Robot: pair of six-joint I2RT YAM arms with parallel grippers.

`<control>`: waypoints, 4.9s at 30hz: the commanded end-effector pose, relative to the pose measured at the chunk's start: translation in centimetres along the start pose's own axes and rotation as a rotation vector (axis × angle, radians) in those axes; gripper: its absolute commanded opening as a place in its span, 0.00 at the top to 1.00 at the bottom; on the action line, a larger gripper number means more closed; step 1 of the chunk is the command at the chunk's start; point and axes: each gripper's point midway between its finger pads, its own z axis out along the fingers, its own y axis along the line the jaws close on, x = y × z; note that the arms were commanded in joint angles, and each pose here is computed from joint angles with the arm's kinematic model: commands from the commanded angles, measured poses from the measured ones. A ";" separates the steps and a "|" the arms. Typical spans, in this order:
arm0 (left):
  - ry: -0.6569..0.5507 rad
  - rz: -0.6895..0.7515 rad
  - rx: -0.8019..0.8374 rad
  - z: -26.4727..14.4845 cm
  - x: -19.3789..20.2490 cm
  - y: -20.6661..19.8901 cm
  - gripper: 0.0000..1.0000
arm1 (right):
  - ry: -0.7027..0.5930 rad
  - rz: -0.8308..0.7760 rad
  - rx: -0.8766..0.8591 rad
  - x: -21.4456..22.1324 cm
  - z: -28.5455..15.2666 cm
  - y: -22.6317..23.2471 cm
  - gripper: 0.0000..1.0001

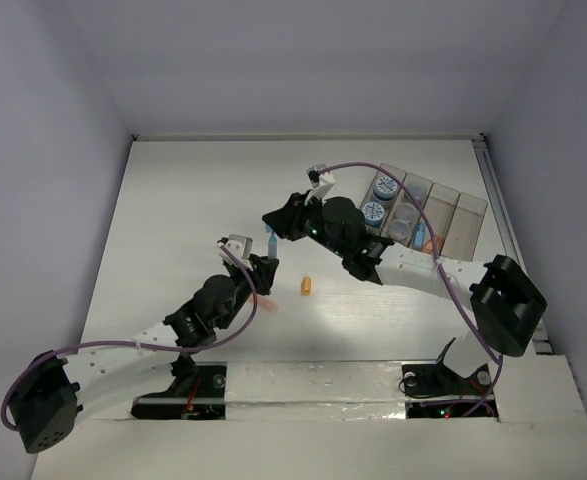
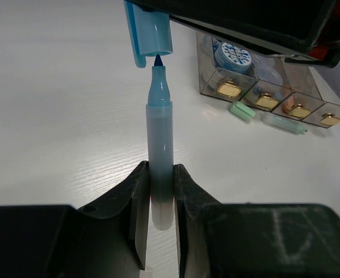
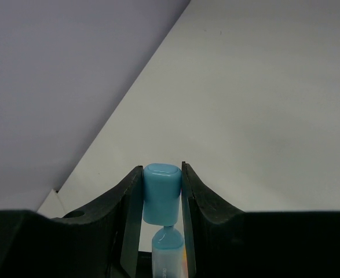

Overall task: Sort the stationery into containers
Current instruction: Close the pen cap on the pen, then place the pen in the storage box.

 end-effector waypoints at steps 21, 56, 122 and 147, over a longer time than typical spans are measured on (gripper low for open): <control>-0.094 -0.024 -0.010 0.0 -3.6 -0.5 1.00 | -0.010 -0.050 0.014 0.9 0.0 0.3 1.00; -0.174 -0.085 -0.005 -0.9 -6.9 -1.0 1.00 | -0.022 0.032 -0.019 7.9 -3.0 2.4 1.00; -0.377 -0.104 0.164 -3.0 -19.0 -6.5 1.00 | 0.247 -0.037 -0.023 13.5 -7.3 2.0 1.00; -0.234 -0.140 0.257 -4.7 -9.4 -4.6 0.01 | -0.334 -0.127 0.839 -14.9 -21.0 -21.8 1.00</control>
